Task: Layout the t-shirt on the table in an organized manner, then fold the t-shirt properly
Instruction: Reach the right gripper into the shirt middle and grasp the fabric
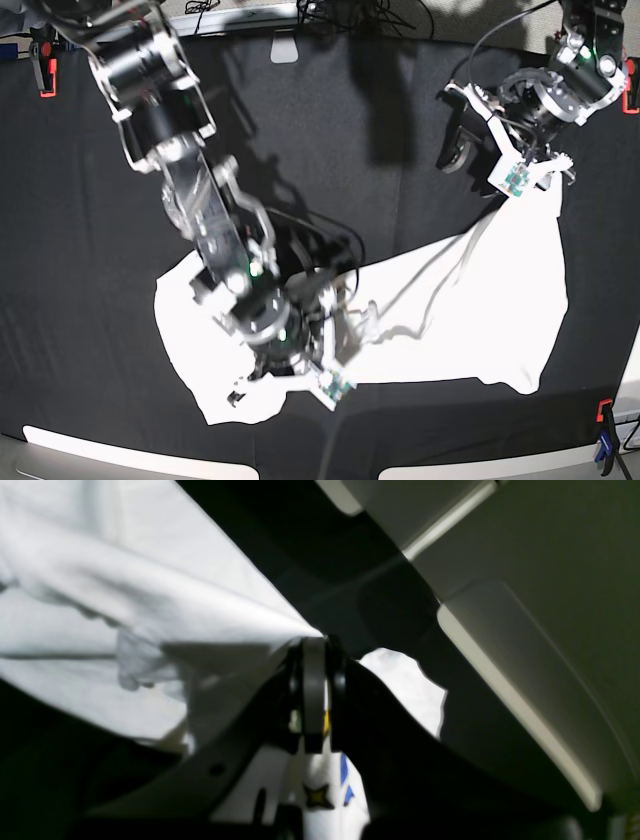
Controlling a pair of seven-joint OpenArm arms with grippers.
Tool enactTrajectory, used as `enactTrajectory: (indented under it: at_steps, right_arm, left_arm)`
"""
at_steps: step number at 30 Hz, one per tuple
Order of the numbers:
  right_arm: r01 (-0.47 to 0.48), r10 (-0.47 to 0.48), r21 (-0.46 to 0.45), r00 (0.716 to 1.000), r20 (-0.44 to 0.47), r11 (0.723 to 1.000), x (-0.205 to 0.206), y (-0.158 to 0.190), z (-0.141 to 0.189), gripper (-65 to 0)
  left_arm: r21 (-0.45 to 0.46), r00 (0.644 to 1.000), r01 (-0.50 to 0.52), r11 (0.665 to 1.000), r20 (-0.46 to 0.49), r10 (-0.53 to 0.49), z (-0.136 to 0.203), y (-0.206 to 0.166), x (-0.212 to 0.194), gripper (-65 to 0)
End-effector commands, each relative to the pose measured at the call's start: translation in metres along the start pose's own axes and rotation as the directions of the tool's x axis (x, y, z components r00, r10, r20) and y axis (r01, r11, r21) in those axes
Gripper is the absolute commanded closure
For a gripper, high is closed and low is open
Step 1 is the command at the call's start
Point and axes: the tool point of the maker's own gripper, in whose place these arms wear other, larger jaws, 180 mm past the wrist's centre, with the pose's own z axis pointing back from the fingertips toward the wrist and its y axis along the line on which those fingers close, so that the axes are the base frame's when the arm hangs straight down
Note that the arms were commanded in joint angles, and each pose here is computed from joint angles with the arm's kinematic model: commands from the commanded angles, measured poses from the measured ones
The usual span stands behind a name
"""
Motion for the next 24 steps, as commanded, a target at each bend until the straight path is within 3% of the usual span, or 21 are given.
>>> enactTrajectory:
  at_steps: [1, 9, 12, 13, 15, 17, 21, 24]
  right_arm:
    - [0.020, -0.017, -0.039, 0.998, 0.059, 0.999, 0.022, -0.018, -0.003, 0.0]
    - [0.104, -0.102, 0.015, 0.993, -0.058, 0.995, 0.002, -0.002, -0.032, -0.7]
    - [0.142, -0.135, 0.050, 0.982, -0.130, 0.989, -0.010, 0.007, -0.032, -31.7]
    - [0.143, -0.134, 0.050, 0.979, -0.156, 0.988, -0.014, 0.008, -0.031, -37.4]
    - [0.162, -0.147, 0.065, 0.970, -0.193, 0.985, -0.020, 0.012, -0.029, -38.6]
    - [0.176, -0.145, 0.140, 0.968, -0.203, 0.974, -0.021, 0.026, -0.027, -38.5]
    - [0.159, -0.107, 0.337, 0.980, -0.169, 0.928, -0.010, 0.061, -0.015, -38.3]
    - [0.160, -0.093, 0.409, 0.980, -0.178, 0.899, -0.017, 0.078, -0.004, -35.5]
  left_arm:
    - [0.002, 0.999, 0.008, 1.000, 0.044, -0.008, 0.003, 0.001, 0.012, -32.0]
    - [0.002, 0.999, 0.008, 1.000, 0.044, -0.008, 0.003, 0.001, 0.012, -32.0]
    - [0.002, 0.999, 0.008, 1.000, 0.044, -0.008, 0.003, 0.001, 0.012, -32.0]
    - [0.002, 0.999, 0.008, 1.000, 0.044, -0.008, 0.003, 0.001, 0.012, -32.0]
    - [0.002, 0.999, 0.008, 1.000, 0.044, -0.008, 0.003, 0.001, 0.012, -32.0]
    - [0.002, 0.999, 0.008, 1.000, 0.044, -0.008, 0.003, 0.001, 0.012, -32.0]
    - [0.002, 0.999, 0.008, 1.000, 0.044, -0.008, 0.003, 0.001, 0.012, -32.0]
    - [0.002, 0.999, 0.008, 1.000, 0.044, -0.008, 0.003, 0.001, 0.012, -32.0]
